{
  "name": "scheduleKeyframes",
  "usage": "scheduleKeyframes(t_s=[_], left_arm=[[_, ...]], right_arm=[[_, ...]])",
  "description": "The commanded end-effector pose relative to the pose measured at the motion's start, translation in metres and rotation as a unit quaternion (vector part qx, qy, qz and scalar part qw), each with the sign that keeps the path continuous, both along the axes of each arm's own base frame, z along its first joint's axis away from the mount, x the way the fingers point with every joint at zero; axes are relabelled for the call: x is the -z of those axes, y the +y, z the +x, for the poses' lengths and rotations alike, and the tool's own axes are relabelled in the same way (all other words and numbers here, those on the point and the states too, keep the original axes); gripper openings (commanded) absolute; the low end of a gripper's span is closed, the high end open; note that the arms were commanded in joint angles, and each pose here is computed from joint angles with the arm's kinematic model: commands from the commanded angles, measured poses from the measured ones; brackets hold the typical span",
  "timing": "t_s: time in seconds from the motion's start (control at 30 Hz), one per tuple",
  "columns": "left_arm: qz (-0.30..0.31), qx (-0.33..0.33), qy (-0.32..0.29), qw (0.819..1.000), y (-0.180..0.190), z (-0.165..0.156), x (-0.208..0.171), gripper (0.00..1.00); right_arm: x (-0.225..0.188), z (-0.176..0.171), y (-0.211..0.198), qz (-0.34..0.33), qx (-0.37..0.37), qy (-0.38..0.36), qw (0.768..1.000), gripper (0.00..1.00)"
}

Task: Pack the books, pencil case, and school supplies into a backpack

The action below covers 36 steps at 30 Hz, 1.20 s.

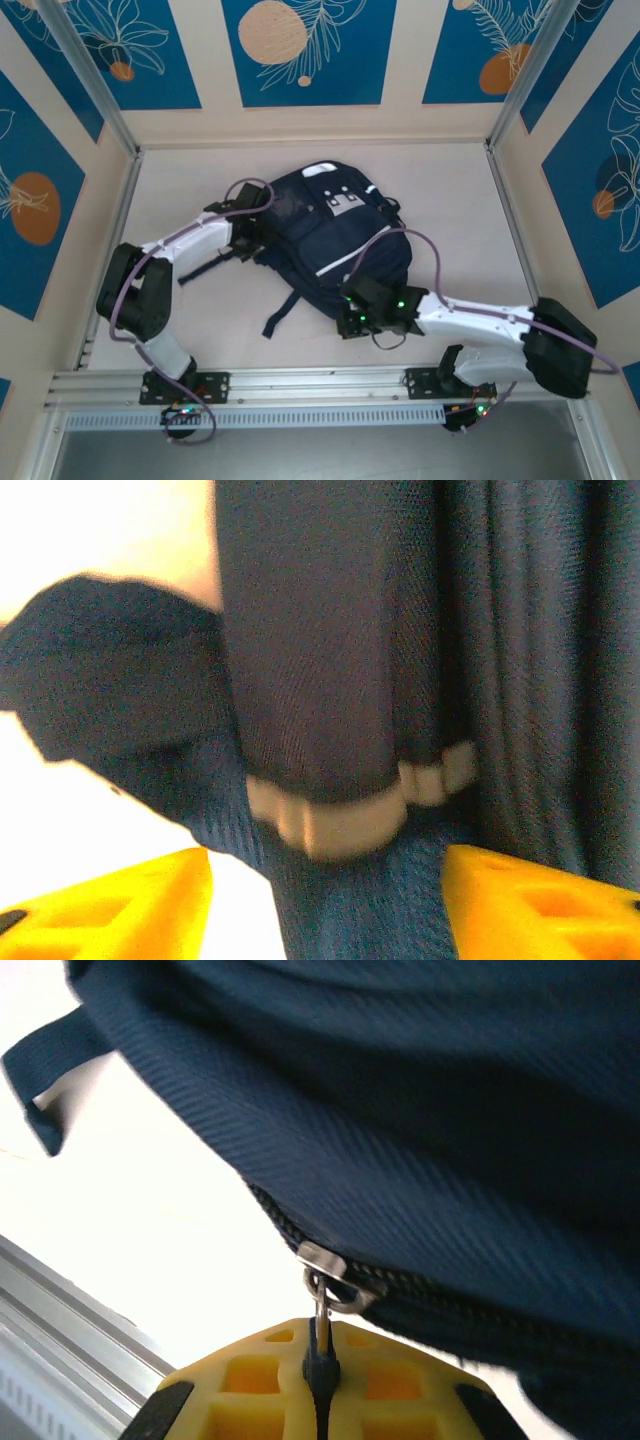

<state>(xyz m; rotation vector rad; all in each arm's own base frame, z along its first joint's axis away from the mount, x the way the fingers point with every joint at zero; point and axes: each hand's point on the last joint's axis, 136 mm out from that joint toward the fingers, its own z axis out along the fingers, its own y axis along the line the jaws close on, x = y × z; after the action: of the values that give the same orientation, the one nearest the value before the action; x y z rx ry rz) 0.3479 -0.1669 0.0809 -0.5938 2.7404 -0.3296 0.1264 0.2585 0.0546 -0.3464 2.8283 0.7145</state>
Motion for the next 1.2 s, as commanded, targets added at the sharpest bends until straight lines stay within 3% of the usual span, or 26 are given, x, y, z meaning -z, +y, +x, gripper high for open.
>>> scheduleKeyframes(t_s=[0.0, 0.13, 0.37, 0.47, 0.8, 0.93, 1.17], left_arm=[[-0.010, -0.005, -0.054, 0.998, 0.002, 0.010, -0.038, 0.71], [-0.028, -0.009, -0.038, 0.999, 0.010, -0.021, -0.031, 0.75], [-0.087, -0.003, -0.029, 0.996, 0.010, -0.073, -0.007, 0.72], [-0.097, 0.008, -0.052, 0.994, 0.003, -0.072, -0.006, 0.69], [-0.114, 0.032, -0.047, 0.992, -0.024, -0.061, 0.012, 0.56], [-0.112, 0.034, -0.053, 0.992, -0.027, -0.057, 0.017, 0.43], [-0.081, 0.029, -0.062, 0.994, -0.020, -0.049, 0.018, 0.06]], right_arm=[[-0.020, 0.010, 0.056, 0.064, -0.046, -0.016, 0.997, 0.00], [-0.019, 0.028, 0.096, 0.082, -0.050, -0.016, 0.995, 0.00], [-0.024, 0.043, 0.128, 0.117, -0.044, -0.013, 0.992, 0.00], [-0.023, 0.042, 0.130, 0.126, -0.045, -0.008, 0.991, 0.00], [-0.019, 0.033, 0.128, 0.144, -0.037, 0.011, 0.989, 0.00], [-0.015, 0.031, 0.126, 0.145, -0.033, 0.016, 0.989, 0.00], [-0.009, 0.031, 0.117, 0.125, -0.029, 0.020, 0.992, 0.00]])
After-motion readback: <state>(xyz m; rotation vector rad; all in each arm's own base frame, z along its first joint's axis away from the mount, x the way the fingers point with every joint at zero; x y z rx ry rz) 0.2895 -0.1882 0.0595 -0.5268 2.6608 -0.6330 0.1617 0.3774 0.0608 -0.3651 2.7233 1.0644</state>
